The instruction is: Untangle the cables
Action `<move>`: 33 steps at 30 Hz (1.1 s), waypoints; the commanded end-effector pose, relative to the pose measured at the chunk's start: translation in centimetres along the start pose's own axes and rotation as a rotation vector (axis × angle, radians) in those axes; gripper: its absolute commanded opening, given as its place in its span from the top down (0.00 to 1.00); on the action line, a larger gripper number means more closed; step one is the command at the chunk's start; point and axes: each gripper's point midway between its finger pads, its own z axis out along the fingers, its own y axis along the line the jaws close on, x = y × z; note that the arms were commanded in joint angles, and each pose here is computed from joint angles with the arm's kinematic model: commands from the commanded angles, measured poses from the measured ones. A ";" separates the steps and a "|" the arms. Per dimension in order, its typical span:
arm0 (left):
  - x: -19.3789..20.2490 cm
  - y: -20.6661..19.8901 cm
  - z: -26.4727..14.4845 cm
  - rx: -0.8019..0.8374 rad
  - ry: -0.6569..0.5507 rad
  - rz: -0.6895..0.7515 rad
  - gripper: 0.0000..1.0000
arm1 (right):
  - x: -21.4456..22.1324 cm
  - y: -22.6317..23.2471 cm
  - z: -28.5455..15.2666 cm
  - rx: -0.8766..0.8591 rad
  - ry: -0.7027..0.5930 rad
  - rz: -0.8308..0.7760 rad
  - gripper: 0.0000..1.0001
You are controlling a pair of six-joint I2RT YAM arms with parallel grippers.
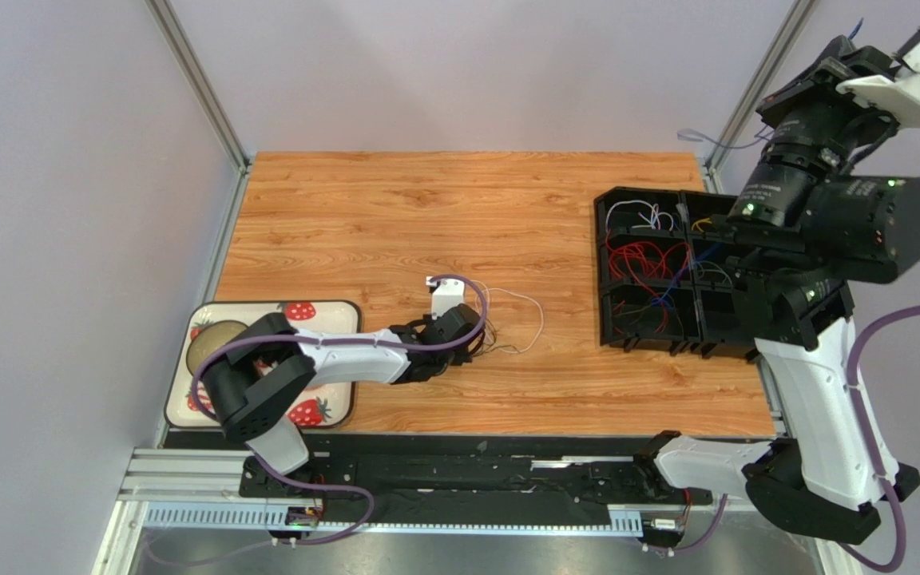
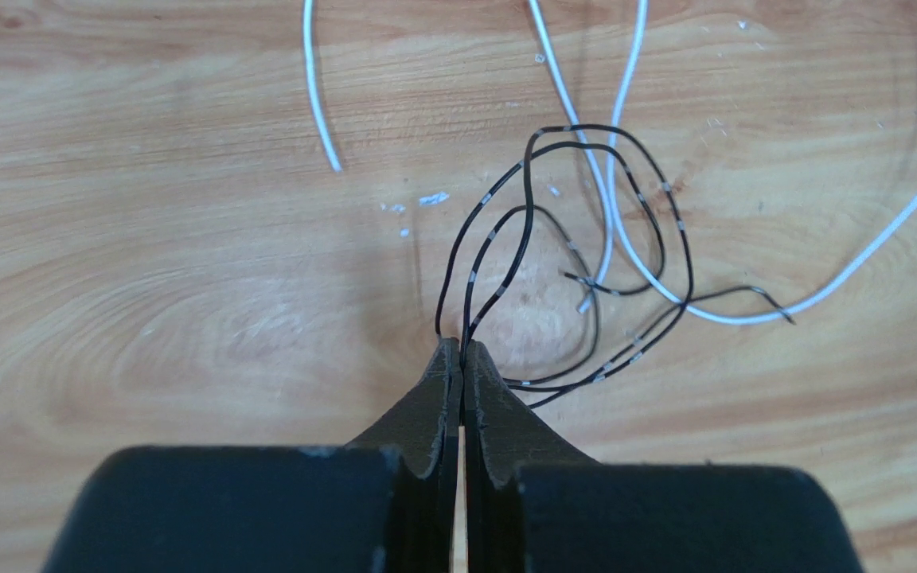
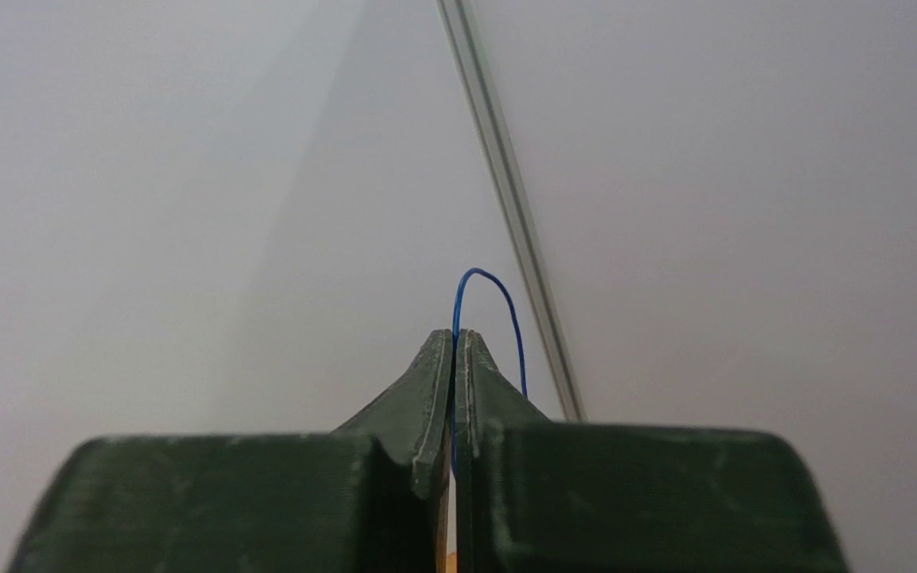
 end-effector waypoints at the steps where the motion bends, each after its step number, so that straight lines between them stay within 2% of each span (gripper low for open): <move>1: -3.9 -1.6 -4.4 0.070 -0.005 0.070 1.00 | 0.8 -1.5 1.2 0.063 -0.009 -0.011 1.00; 6: -9.1 -2.6 -10.1 0.129 -0.052 0.146 1.00 | 2.3 -1.3 3.5 0.106 -0.015 -0.046 1.00; 7: -9.8 -2.5 -11.0 0.134 -0.067 0.152 1.00 | 3.8 -1.0 4.3 0.112 0.007 -0.094 1.00; 12: -13.2 -0.5 -17.0 0.144 -0.112 0.204 1.00 | 5.1 -1.0 6.5 0.133 0.012 -0.102 1.00; 18: -12.7 3.7 -20.9 0.099 -0.095 0.256 1.00 | 7.4 -1.3 9.9 0.168 0.007 -0.139 1.00; 24: -11.3 7.2 -23.1 0.059 -0.074 0.271 1.00 | 7.8 -3.9 13.4 0.250 -0.031 -0.147 1.00; 33: -9.3 11.1 -22.8 -0.047 -0.065 0.298 1.00 | 12.3 -7.0 18.2 0.235 -0.015 -0.097 1.00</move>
